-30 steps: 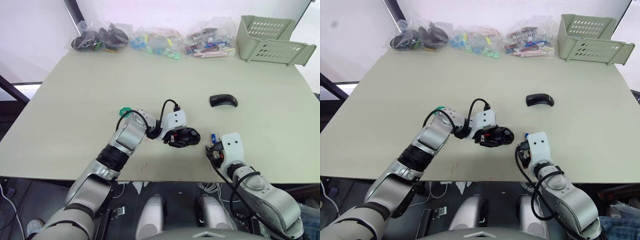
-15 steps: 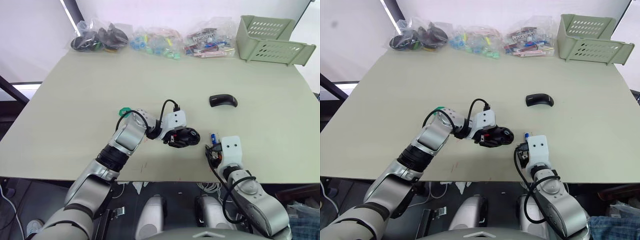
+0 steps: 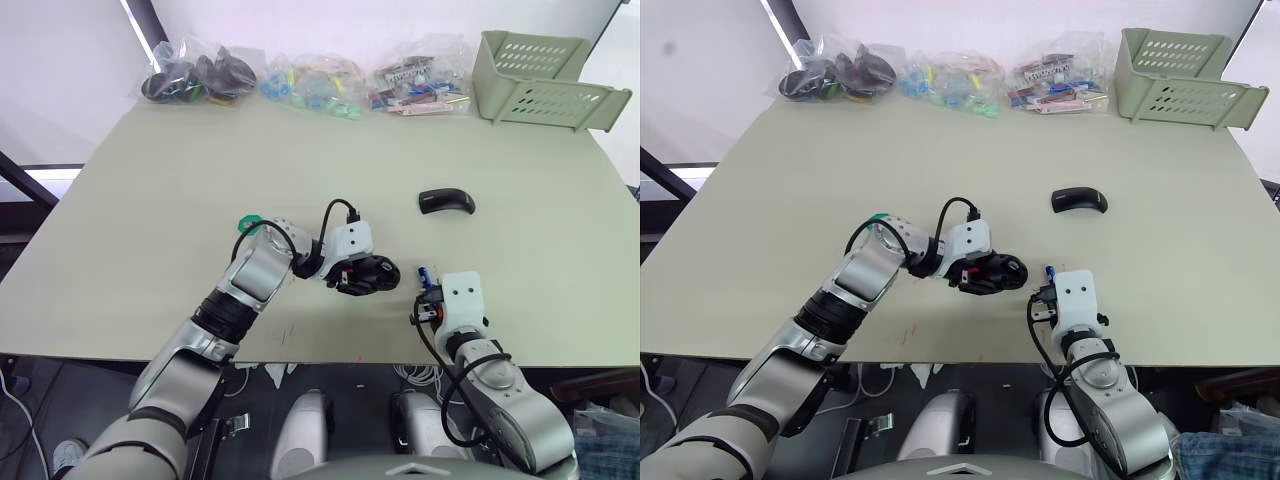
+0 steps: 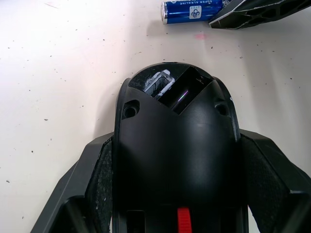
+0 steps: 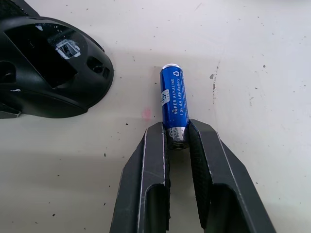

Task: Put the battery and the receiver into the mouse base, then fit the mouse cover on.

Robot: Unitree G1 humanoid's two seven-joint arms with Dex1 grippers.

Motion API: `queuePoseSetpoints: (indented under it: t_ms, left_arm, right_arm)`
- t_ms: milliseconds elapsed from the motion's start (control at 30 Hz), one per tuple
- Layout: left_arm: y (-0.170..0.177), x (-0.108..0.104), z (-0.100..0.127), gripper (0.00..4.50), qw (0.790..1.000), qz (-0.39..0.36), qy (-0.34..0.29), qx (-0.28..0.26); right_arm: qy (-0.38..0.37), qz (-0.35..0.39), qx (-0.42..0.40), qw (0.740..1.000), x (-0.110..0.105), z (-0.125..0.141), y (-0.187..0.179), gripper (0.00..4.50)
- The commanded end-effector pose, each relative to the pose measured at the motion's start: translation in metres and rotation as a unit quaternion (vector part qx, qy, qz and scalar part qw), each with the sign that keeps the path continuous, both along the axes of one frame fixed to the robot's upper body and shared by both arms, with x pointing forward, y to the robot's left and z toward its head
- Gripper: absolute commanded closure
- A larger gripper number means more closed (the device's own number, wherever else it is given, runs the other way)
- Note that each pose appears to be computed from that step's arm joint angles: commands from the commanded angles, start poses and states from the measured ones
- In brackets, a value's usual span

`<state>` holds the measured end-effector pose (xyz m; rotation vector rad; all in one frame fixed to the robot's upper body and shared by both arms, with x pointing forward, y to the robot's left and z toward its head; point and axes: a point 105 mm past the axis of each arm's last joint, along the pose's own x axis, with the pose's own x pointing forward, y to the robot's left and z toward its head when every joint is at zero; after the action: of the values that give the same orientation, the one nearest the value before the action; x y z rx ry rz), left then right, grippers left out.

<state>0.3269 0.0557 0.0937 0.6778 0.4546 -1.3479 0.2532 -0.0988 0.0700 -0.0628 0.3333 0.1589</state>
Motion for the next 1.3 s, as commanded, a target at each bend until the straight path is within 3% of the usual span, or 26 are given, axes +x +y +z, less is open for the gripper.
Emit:
queuePoseSetpoints:
  t_ms: [33,200,333,467,667,967,1300]
  left_arm:
    - [0.002,-0.006,-0.019,1.58,0.999,0.001,0.027,0.023]
    - [0.001,-0.006,-0.02,1.58,0.999,0.0,0.027,0.023]
    - [0.0,-0.005,-0.02,1.58,0.999,-0.001,0.026,0.023]
    - [-0.001,-0.004,-0.021,1.58,0.999,0.0,0.027,0.023]
    - [-0.001,-0.005,-0.023,1.58,0.999,0.0,0.029,0.024]
    - [-0.001,-0.005,-0.024,1.58,0.999,-0.003,0.03,0.027]
    - [-0.003,-0.005,-0.024,1.58,0.999,-0.005,0.029,0.027]
  right_arm:
    - [-0.022,0.041,-0.006,0.999,0.003,0.019,-0.001,4.42]
    - [-0.017,0.136,-0.023,0.99,0.006,0.043,-0.002,4.42]
    - [0.054,0.225,-0.052,0.971,0.008,0.057,-0.008,4.42]
    - [0.116,0.279,-0.022,0.953,0.013,0.073,-0.01,4.42]
    - [0.192,0.378,0.024,0.905,0.014,0.081,0.008,4.42]
    - [0.265,0.329,0.015,0.906,0.037,0.077,0.003,4.42]
    - [0.304,0.339,0.031,0.89,0.037,0.075,0.017,4.42]
